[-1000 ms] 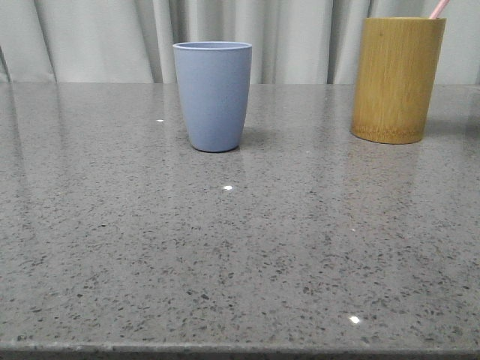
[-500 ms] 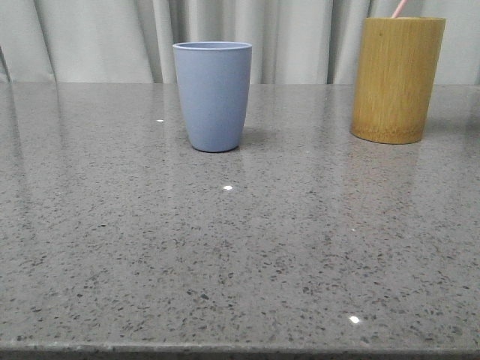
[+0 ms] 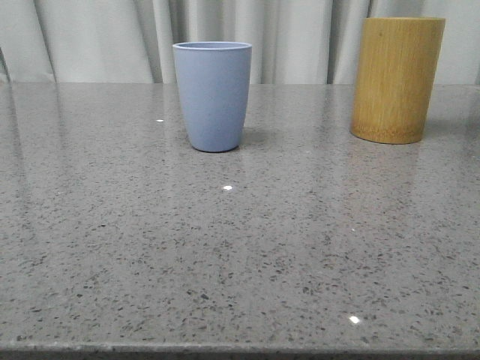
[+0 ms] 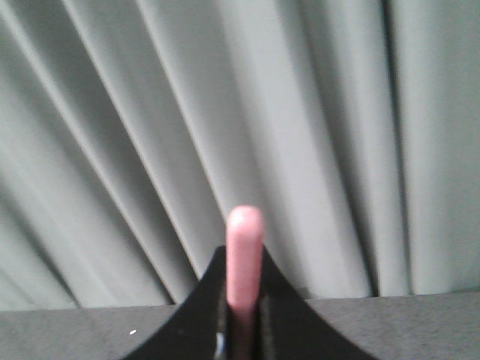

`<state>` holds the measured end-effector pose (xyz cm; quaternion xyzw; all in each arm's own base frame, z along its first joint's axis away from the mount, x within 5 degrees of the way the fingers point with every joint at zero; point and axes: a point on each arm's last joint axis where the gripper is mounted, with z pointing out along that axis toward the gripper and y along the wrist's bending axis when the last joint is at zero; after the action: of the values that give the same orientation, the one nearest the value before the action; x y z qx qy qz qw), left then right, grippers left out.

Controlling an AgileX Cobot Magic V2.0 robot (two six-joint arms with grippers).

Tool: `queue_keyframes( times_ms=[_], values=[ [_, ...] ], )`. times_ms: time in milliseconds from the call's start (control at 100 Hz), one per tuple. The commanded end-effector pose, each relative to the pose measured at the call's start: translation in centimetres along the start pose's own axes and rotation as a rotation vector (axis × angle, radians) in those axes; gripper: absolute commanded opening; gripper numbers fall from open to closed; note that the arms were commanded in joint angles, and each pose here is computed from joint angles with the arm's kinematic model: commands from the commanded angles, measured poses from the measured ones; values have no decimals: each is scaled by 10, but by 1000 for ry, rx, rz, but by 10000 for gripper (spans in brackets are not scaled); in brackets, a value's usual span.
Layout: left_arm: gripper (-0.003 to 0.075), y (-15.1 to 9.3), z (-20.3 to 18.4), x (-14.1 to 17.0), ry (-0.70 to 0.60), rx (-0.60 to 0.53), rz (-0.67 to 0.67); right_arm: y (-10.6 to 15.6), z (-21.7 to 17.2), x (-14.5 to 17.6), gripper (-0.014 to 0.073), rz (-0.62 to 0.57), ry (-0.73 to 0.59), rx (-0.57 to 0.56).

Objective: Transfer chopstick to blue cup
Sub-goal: 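Move the pink stick over the blue cup and lower it in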

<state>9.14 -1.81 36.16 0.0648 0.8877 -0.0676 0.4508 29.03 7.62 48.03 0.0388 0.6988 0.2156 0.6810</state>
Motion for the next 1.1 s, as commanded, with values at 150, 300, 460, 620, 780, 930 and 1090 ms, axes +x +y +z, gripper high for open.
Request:
queue_keyframes(
  times_ms=[150,300,460,620,780,930,1090],
  values=[
    [526,0,-5,-11,-85,0,-16,57,5,9,-68,16,-49,-218],
    [526,0,-5,-11,-85,0,-16,77,24,37,-68,19,-9,-282],
    [526,0,-5,-11,-85,0,-16,82,46,66,-68,11,59,-284],
    [526,0,-5,-11,-85,0,-16,83,60,88,-64,3,121,-272],
    [526,0,-5,-11,-85,0,-16,85,63,96,85,-2,151,-271],
    [526,0,-5,-11,-85,0,-16,85,62,97,360,-3,159,-269],
    [526,0,-5,-11,-85,0,-16,84,61,98,444,-11,188,-256]
  ],
)
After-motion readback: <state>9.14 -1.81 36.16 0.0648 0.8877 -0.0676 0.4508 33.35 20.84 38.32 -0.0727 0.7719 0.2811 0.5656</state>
